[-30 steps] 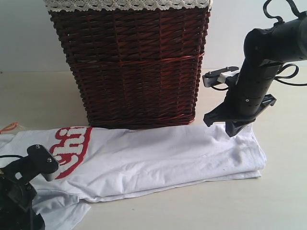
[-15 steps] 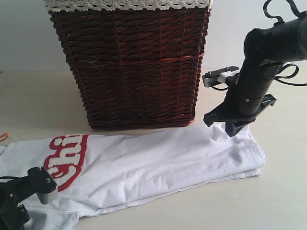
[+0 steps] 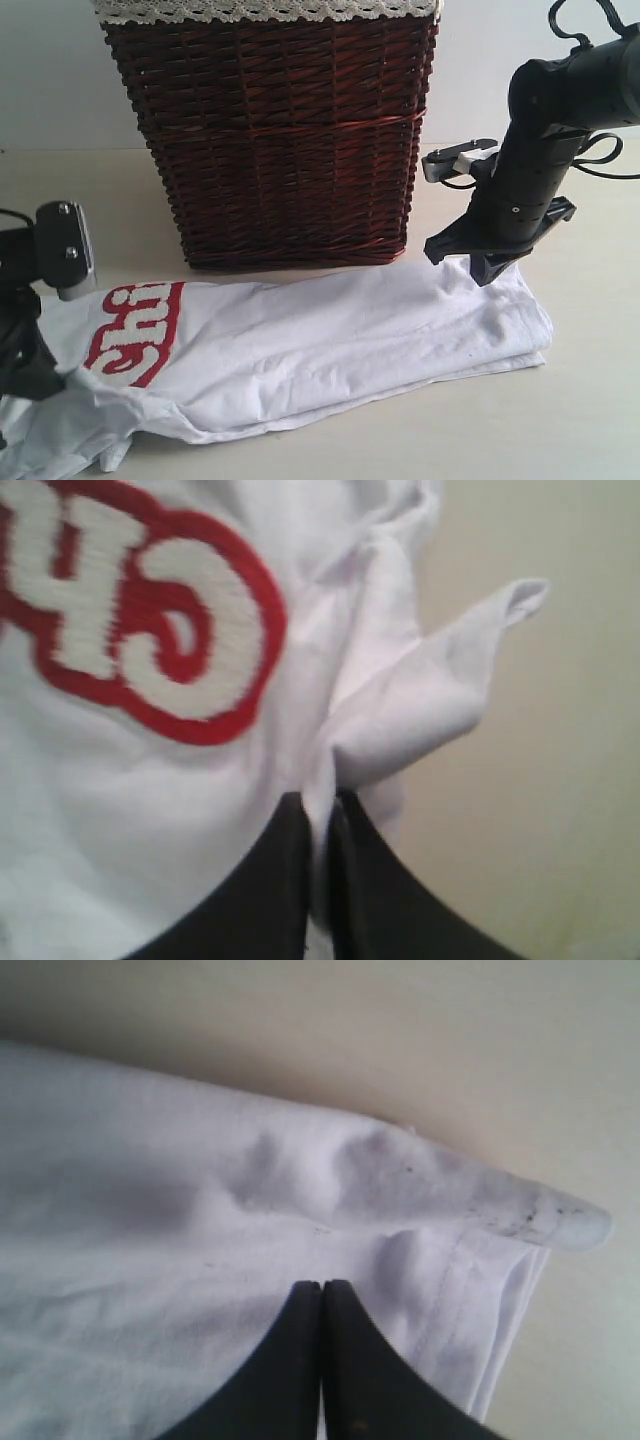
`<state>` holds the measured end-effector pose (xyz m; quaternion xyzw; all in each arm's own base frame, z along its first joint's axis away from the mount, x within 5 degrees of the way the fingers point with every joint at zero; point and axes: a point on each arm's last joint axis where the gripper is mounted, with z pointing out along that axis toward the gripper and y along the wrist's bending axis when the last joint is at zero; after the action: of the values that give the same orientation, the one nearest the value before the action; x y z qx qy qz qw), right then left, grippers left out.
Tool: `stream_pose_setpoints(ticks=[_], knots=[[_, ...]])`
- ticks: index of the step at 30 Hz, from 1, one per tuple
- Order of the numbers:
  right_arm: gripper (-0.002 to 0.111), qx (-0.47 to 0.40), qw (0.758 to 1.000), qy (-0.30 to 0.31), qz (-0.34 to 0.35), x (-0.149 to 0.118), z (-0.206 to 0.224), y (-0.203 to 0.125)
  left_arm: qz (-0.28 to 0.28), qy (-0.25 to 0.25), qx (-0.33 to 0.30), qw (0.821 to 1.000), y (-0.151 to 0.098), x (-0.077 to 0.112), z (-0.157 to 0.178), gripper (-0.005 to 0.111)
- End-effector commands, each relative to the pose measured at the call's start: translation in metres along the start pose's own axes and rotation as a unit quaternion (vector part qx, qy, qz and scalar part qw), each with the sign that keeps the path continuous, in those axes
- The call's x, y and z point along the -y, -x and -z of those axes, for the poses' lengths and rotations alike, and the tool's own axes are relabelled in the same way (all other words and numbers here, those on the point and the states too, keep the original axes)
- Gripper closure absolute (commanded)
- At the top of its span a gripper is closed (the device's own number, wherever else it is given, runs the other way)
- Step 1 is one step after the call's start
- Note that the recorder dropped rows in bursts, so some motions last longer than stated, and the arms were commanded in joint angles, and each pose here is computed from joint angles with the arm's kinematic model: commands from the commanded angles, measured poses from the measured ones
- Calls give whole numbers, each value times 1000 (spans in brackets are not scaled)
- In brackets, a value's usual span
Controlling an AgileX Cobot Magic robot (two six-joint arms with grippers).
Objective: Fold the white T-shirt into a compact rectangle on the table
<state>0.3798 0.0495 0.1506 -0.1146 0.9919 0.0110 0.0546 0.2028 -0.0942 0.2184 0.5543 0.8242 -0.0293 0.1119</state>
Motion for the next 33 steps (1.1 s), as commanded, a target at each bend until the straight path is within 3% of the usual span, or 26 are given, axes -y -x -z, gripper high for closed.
stream_pose_setpoints(ticks=[1,9,11,16,20,23,28,33], knots=[[108,-1,1000,-1,2,2,4,-2,16,96,65,993,7,-27,6,103],[108,-9,1000,0,6,1,4,-4,67,170,94,979,-1,-68,-15,50],[108,-10,1000,1,6,1,4,-4,76,172,92,978,-3,-73,-21,44],[108,-11,1000,1,6,1,4,-4,162,150,104,970,-2,-71,-23,47],[108,-8,1000,0,6,2,4,-3,243,78,81,963,-6,-58,-24,55],[108,-5,1000,-1,6,2,4,-3,293,39,48,954,-10,-52,-34,67],[108,-4,1000,-1,6,2,4,-3,309,13,7,951,-16,-53,-66,91],[108,-8,1000,0,6,2,4,-3,347,40,21,937,-15,-65,-91,82]])
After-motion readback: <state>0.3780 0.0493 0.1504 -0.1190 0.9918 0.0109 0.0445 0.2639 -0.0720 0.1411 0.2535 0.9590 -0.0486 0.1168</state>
